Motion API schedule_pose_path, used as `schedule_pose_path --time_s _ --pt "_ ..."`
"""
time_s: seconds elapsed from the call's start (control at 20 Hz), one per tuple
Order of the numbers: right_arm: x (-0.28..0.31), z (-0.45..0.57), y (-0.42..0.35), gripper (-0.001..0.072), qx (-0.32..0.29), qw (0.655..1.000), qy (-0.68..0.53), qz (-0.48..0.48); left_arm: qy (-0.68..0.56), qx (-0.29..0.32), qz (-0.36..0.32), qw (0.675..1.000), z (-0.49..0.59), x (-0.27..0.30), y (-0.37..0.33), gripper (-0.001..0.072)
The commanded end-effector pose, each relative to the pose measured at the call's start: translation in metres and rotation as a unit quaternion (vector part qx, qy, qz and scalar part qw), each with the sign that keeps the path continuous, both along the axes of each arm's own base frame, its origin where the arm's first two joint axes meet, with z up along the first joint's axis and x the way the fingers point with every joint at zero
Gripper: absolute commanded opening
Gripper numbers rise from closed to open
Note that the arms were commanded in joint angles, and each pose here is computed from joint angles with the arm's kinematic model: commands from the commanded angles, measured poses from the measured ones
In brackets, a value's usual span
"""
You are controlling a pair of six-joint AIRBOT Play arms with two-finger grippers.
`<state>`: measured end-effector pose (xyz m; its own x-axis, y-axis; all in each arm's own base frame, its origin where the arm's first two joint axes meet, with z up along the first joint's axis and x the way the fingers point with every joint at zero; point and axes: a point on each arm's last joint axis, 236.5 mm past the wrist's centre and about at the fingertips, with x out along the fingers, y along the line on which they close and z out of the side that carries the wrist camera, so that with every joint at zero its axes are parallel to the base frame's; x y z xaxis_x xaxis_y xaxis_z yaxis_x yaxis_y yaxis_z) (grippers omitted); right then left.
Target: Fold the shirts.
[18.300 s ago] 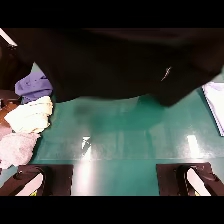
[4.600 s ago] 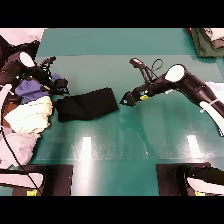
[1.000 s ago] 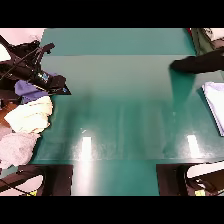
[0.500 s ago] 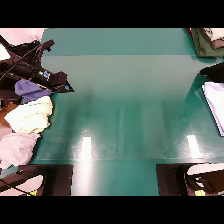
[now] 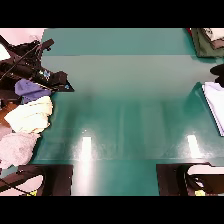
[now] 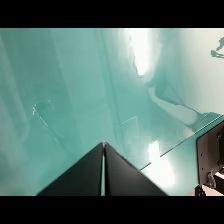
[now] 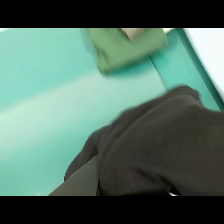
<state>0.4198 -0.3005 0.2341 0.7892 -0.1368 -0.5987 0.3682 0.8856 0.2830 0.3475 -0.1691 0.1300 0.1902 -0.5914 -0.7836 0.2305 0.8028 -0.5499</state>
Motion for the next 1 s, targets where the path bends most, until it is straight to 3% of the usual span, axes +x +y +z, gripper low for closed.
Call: schedule_pose_path --time_s 0.0,0.3,0.35,0.4,0.45,0.95 --pt "-0.056 -0.038 -0.014 0.0019 0.009 0.989 0.134 -0.067 -0.010 0.005 -0.014 1.000 0.000 0.000 0.001 0.0035" --pt "-0.134 -0.074 -0.022 0.0032 0.044 0.941 0.292 -0.166 -0.022 0.008 -0.029 0.999 0.000 0.000 0.001 0.0034" --pt "-0.137 -0.075 -0.019 0.0193 0.049 0.939 0.298 -0.164 -0.022 0.008 -0.029 0.999 0.000 0.000 0.001 0.0035" --pt "-0.138 -0.076 -0.017 0.0406 0.052 0.938 0.302 -0.163 -0.022 0.008 -0.029 0.999 0.000 0.000 0.001 0.0035" --pt "-0.141 -0.077 -0.014 0.0512 0.057 0.936 0.308 -0.161 -0.022 0.008 -0.029 0.999 0.000 0.000 0.001 0.0035" --pt "-0.131 -0.083 0.026 0.0512 0.097 0.925 0.336 -0.147 -0.022 0.007 -0.028 0.999 0.000 0.000 0.000 0.0036"
